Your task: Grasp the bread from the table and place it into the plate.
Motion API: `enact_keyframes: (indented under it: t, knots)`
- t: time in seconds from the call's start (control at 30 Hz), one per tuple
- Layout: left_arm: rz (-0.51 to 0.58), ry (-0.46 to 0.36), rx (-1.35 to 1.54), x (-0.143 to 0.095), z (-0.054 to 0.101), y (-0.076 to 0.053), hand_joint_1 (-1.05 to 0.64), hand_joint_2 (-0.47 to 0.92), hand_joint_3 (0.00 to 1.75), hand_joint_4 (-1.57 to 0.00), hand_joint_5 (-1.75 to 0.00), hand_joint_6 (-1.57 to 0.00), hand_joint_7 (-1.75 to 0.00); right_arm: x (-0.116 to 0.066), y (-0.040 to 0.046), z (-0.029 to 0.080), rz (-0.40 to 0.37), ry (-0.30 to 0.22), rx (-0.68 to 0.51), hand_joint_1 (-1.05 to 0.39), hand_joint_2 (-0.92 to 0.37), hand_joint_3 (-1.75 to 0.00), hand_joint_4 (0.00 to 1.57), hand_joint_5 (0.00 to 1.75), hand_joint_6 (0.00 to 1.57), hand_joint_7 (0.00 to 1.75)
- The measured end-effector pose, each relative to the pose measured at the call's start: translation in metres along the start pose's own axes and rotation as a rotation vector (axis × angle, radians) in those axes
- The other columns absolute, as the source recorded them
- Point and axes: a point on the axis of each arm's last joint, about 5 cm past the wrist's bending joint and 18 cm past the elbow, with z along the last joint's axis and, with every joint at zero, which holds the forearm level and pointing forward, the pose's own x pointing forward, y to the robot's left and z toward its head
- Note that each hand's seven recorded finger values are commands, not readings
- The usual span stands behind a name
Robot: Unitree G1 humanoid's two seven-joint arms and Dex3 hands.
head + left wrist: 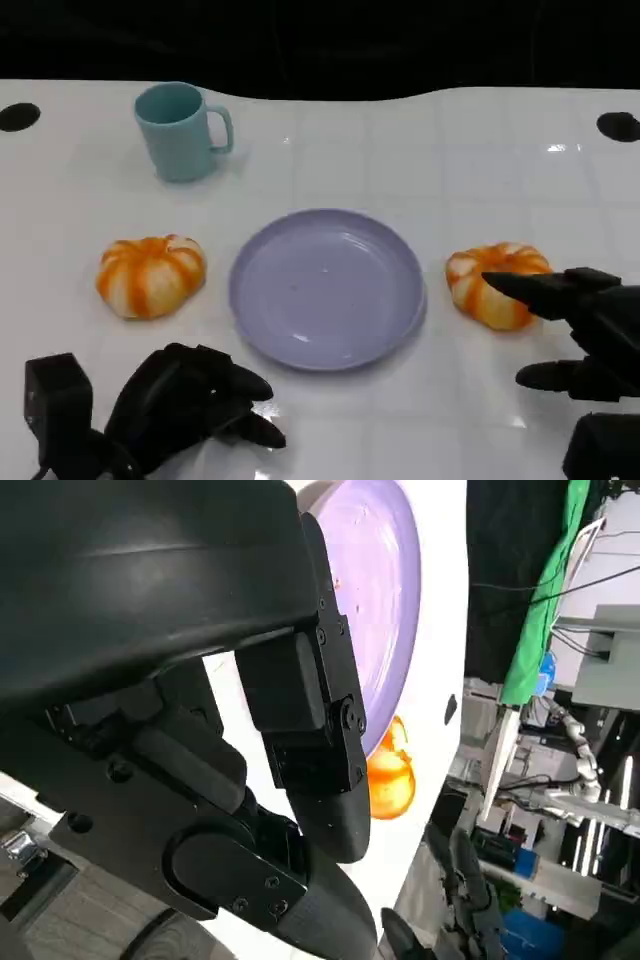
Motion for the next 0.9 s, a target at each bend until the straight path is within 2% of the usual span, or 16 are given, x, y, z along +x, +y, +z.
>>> enact_keyframes:
  t: [0.1, 0.23, 0.47, 0.67, 0.9]
  knots:
    - [0.0, -0.001, 0.0, 0.0, 0.0, 0.0, -1.05, 0.73, 0.0, -1.57, -0.21, -1.57, -0.01, 0.007, -0.0029, 0.001, -0.005, -0.002, -0.091, -0.55, -0.86, 0.0, 0.2, 0.22, 0.28, 0.01]
    - [-0.001, -0.001, 0.002, 0.0, 0.0, 0.0, -1.05, 0.73, 0.0, -1.57, -0.21, -1.57, -0.01, 0.017, -0.0024, 0.005, -0.003, -0.001, -0.146, -0.54, -0.85, 0.0, 0.2, 0.22, 0.29, 0.01]
    - [-0.001, -0.001, 0.003, 0.0, 0.0, 0.0, -1.05, 0.73, 0.0, -1.57, -0.21, -1.57, -0.01, 0.033, 0.0042, 0.003, 0.028, 0.022, -0.23, -0.56, -0.84, 0.0, 0.21, 0.21, 0.29, 0.01]
    - [-0.002, -0.003, 0.005, 0.0, 0.0, 0.0, -1.05, 0.73, 0.0, -1.57, -0.21, -1.57, -0.01, 0.044, 0.0101, 0.0, 0.072, 0.046, -0.265, -0.59, -0.86, -0.01, 0.16, 0.19, 0.24, 0.0]
    - [-0.002, -0.005, 0.004, 0.001, 0.0, -0.001, -1.05, 0.73, 0.0, -1.57, -0.21, -1.57, -0.01, 0.054, 0.0161, -0.008, 0.114, 0.087, -0.309, -0.62, -0.86, 0.0, 0.18, 0.19, 0.23, 0.0]
